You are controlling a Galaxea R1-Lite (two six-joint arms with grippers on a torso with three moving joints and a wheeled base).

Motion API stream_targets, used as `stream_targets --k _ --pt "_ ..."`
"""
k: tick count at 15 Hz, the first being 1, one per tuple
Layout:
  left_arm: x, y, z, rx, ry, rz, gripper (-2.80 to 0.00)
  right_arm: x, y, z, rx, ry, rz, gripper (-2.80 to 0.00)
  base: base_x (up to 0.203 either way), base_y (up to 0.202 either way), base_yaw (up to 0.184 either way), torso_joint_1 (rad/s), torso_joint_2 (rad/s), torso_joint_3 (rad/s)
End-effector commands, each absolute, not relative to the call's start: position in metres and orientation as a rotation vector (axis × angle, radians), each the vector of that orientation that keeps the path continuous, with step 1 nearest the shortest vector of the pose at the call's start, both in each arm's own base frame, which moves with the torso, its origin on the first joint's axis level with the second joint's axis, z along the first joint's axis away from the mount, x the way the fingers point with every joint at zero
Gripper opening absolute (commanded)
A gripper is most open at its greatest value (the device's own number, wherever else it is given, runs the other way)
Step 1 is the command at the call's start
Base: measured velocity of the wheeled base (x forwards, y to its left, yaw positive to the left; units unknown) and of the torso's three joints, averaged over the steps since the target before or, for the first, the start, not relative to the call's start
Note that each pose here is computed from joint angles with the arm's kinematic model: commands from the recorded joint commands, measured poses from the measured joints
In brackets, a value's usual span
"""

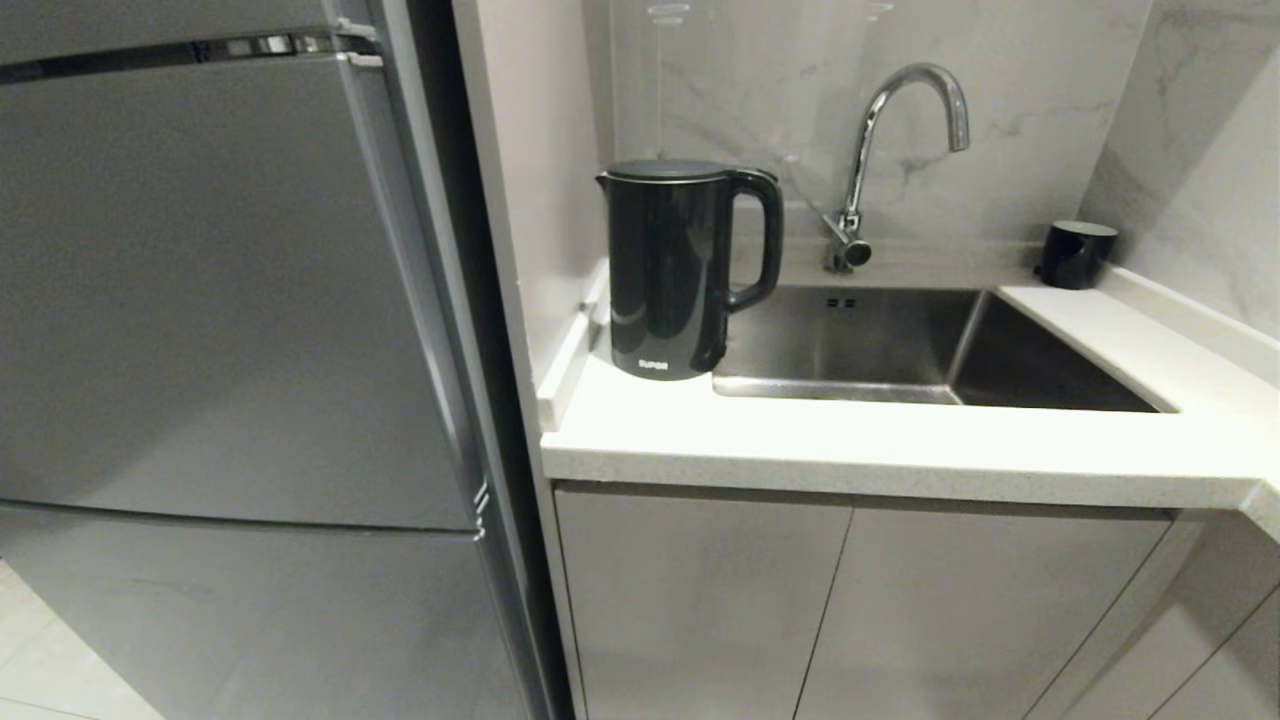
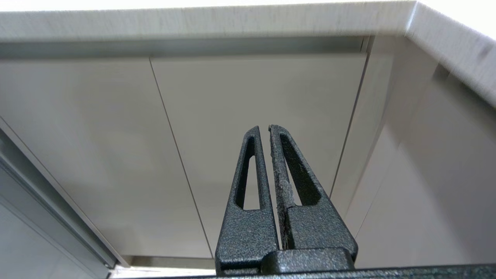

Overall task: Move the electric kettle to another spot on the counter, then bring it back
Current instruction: Grab the kettle

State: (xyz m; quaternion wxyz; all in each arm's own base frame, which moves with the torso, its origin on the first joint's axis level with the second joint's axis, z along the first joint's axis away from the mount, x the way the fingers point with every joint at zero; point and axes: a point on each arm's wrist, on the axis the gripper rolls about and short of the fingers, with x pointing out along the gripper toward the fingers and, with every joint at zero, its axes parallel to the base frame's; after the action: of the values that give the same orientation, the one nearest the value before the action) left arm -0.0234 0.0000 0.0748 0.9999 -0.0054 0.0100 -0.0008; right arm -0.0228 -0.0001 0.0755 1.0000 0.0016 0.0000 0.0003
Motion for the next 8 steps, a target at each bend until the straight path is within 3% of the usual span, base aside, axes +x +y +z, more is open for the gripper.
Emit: stream_targets --k 1,8 --pt "-0.0233 0.0000 0.0748 -0.012 0.021 -0.003 -2.80 -0.0228 -0.0001 0.0755 0.003 -0.001 0.000 -2.80 0.000 0.000 0.000 0.097 -0.48 -0.391" --pt "-0.0233 0.0000 0.0748 -0.012 0.021 -0.003 -2.80 -0.0228 -0.0001 0.0755 0.003 0.000 0.002 -2.80 0.000 0.000 0.000 0.126 -0.50 -0.382"
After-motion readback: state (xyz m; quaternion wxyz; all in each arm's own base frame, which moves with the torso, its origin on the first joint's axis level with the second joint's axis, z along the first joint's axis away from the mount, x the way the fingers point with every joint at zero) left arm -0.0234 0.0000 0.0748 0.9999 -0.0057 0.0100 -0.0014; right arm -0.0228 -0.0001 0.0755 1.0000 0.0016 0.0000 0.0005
